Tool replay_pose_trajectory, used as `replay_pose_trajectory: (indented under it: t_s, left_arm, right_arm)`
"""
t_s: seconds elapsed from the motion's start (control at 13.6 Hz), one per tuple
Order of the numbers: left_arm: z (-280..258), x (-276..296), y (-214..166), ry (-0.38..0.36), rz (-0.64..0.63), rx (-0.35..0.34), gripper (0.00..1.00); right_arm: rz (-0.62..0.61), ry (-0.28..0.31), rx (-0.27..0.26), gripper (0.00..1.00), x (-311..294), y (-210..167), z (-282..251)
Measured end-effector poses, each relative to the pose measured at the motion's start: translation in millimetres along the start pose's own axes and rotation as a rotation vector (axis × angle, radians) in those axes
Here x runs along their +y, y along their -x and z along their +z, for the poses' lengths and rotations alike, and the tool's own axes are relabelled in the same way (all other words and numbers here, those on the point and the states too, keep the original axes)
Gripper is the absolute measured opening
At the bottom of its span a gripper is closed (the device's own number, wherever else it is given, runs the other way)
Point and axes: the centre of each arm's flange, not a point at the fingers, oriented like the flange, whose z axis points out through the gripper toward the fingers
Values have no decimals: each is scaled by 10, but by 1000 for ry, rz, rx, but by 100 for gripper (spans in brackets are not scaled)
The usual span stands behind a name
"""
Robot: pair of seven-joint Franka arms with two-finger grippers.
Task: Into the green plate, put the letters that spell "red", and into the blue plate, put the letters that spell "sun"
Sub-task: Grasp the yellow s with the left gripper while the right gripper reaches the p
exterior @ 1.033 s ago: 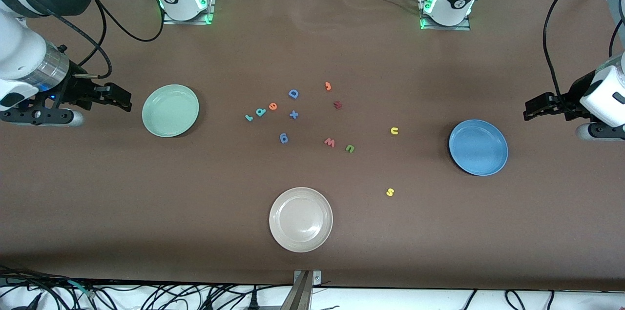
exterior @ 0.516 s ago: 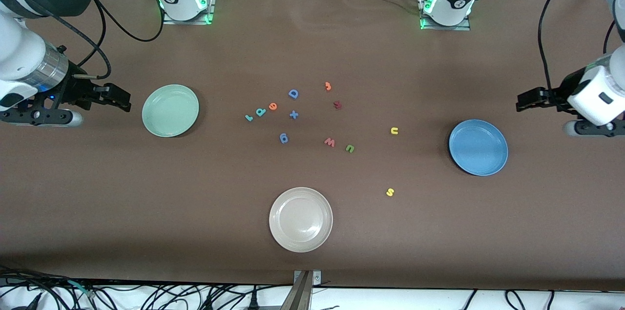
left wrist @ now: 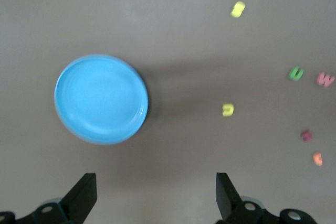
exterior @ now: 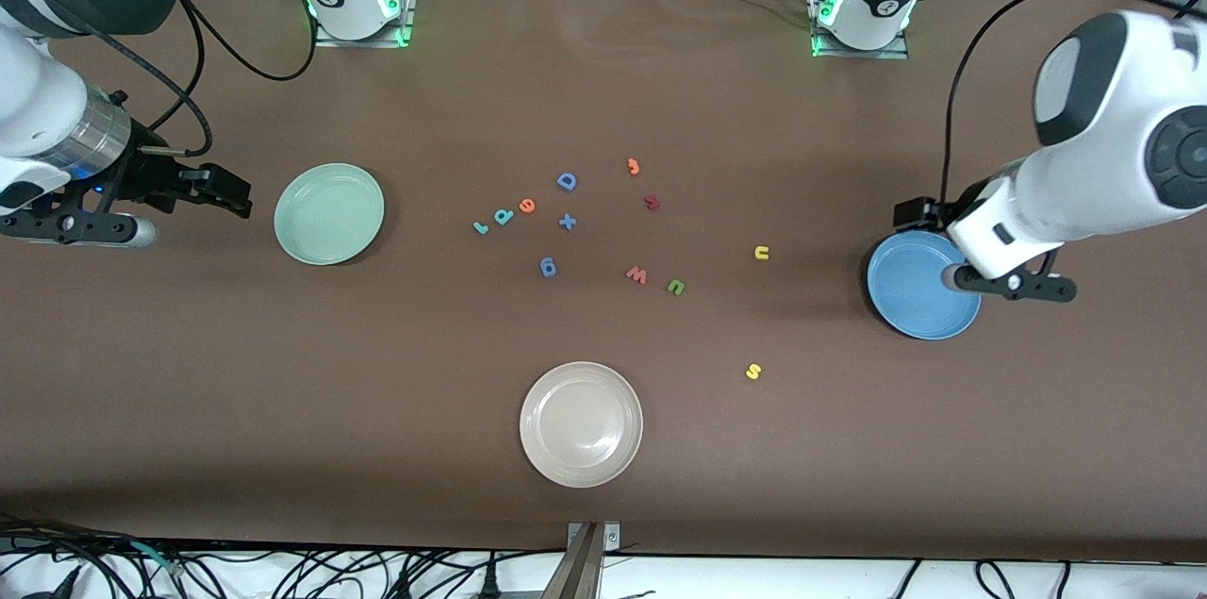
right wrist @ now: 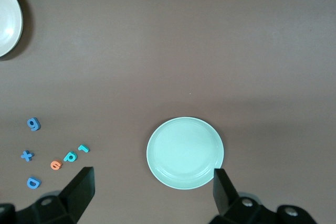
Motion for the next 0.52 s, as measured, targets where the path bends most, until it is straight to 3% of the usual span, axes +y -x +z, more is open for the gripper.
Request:
replay_pose_trajectory:
  t_s: [0.3,0.52]
  left_arm:
    - [673,514,-516,26,74,104,100]
    - [1213,643,-893,58,85,220,100]
  right_arm:
    - [2,-4,-14,100,-252,-2,121]
    - [33,-4,-42,100,-503,-26,332]
